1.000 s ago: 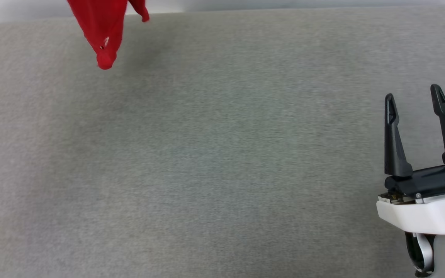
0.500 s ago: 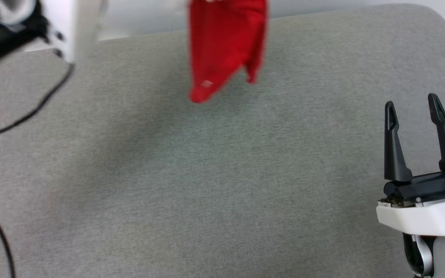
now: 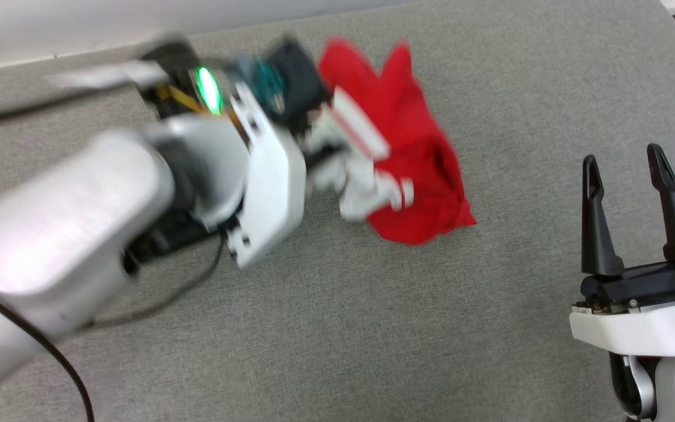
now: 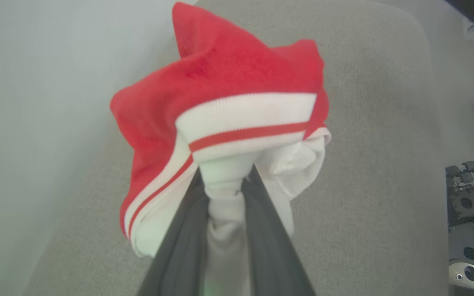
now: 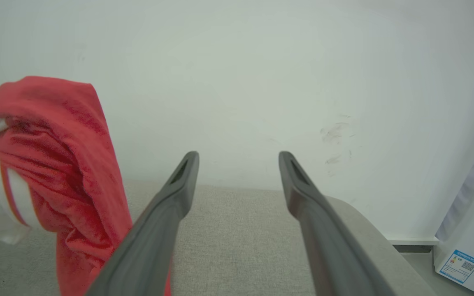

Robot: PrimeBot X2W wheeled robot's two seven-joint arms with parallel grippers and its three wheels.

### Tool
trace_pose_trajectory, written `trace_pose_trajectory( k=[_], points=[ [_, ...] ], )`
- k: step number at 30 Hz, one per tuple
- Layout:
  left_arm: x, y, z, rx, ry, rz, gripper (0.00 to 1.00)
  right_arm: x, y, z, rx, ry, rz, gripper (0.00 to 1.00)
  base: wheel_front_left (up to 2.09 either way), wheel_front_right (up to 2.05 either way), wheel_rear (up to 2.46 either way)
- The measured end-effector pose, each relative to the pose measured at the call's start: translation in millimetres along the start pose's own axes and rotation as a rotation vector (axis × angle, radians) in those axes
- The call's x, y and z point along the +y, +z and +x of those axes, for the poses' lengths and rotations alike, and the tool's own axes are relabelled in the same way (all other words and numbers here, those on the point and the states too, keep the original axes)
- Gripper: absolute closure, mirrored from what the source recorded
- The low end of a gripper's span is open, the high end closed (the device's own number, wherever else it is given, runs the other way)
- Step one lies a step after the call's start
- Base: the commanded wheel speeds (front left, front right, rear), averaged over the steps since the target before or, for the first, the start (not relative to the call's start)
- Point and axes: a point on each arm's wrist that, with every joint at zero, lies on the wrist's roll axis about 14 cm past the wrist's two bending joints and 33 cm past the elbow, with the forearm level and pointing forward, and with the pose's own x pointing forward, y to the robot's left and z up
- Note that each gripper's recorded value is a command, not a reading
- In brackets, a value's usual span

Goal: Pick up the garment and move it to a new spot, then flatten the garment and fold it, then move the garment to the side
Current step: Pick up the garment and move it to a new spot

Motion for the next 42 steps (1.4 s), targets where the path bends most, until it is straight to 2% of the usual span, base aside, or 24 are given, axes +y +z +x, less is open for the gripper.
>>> trace_pose_trajectory(
  k=[11,18,19,20,24,31,37,42],
  points=[
    [-77.8,-159.2,32.6,0.28,-0.145,-0.292,1.0,5.8,-27.6,3.4,0.069,0.016,-0.003,0.0,0.0,0.0,0.0],
    [-98.3,-173.6,35.8,0.288,-0.154,-0.346,1.0,10.9,-31.1,4.7,0.077,0.031,-0.002,0.0,0.0,0.0,0.0],
    [-97.2,-171.9,36.0,0.275,-0.144,-0.338,0.13,11.7,-30.4,4.7,0.075,0.033,0.0,0.0,0.0,0.0,0.0],
    [-95.6,-169.5,35.8,0.259,-0.133,-0.333,0.0,12.7,-29.1,4.6,0.072,0.035,0.002,0.0,0.0,0.0,0.0],
    [-87.0,-139.9,35.4,0.138,-0.077,-0.301,0.0,17.5,-23.2,0.7,0.063,0.049,0.004,0.0,0.0,0.0,0.0],
    [-41.9,-60.7,1.7,-0.169,0.163,-0.212,0.0,25.6,-9.4,-10.3,0.041,0.071,0.012,0.0,0.0,0.0,0.0],
    [2.0,-25.3,-61.6,-0.383,0.46,-0.169,0.0,33.5,4.8,-12.9,0.004,0.093,0.019,0.0,0.0,0.0,0.0],
    [23.0,-36.0,-113.1,-0.462,0.711,-0.144,0.0,40.8,12.7,-14.7,-0.016,0.114,0.027,0.0,0.0,0.0,0.0]
  ],
)
